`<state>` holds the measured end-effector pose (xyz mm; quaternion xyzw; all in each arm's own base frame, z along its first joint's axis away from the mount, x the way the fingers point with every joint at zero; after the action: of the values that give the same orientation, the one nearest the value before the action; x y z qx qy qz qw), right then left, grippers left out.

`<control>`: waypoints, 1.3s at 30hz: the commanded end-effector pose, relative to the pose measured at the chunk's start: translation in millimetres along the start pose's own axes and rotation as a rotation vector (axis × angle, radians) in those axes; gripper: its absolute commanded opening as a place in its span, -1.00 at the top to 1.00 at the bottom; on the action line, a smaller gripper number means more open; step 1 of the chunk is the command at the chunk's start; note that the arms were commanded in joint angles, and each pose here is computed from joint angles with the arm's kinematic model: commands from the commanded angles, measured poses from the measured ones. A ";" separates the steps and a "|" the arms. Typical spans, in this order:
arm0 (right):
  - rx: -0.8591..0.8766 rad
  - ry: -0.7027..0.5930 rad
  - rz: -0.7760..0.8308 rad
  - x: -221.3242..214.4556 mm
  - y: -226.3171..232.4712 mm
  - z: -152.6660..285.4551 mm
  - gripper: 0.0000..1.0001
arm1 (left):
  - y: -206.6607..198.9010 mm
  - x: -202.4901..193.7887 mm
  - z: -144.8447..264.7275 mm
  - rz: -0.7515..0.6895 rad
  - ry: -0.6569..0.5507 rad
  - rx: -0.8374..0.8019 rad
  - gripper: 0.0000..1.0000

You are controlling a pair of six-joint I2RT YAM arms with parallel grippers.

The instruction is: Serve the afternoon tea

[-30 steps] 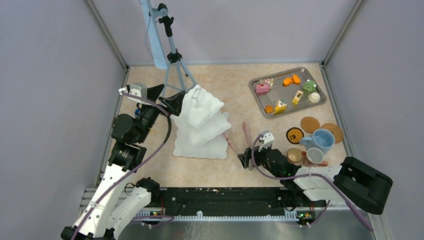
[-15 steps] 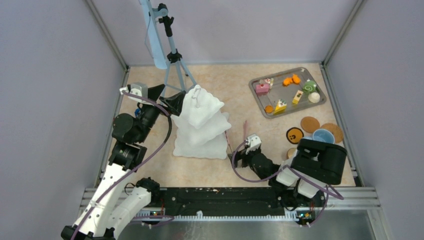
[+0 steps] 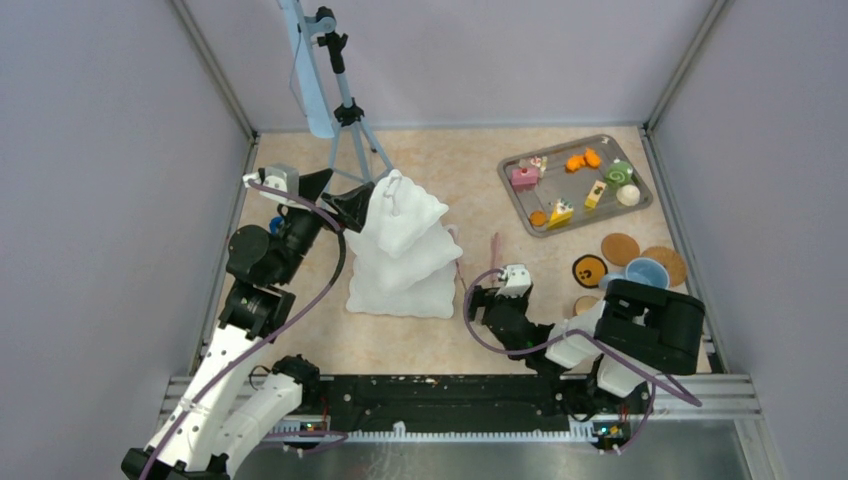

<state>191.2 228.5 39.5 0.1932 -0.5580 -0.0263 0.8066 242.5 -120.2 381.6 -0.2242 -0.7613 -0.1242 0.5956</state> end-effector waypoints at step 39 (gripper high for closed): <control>0.091 0.083 0.255 -1.9 -35.1 -29.6 -0.79 | -5.6 10.2 -1.5 -0.004 -0.047 -0.020 -0.97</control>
<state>225.7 201.7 32.3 0.1700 -0.5755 0.0809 0.7958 240.8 -123.4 381.8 -0.2288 -0.7604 -0.1274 0.5944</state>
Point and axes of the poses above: each gripper's point midway between its finger pads, its own z axis back along the fingers, its own y axis along the line the jaws close on, x = y × z, the point moved 4 cm from there along z, back along the fingers, and after that the axes turned 7 degrees about -z, right-handed, at the moved point
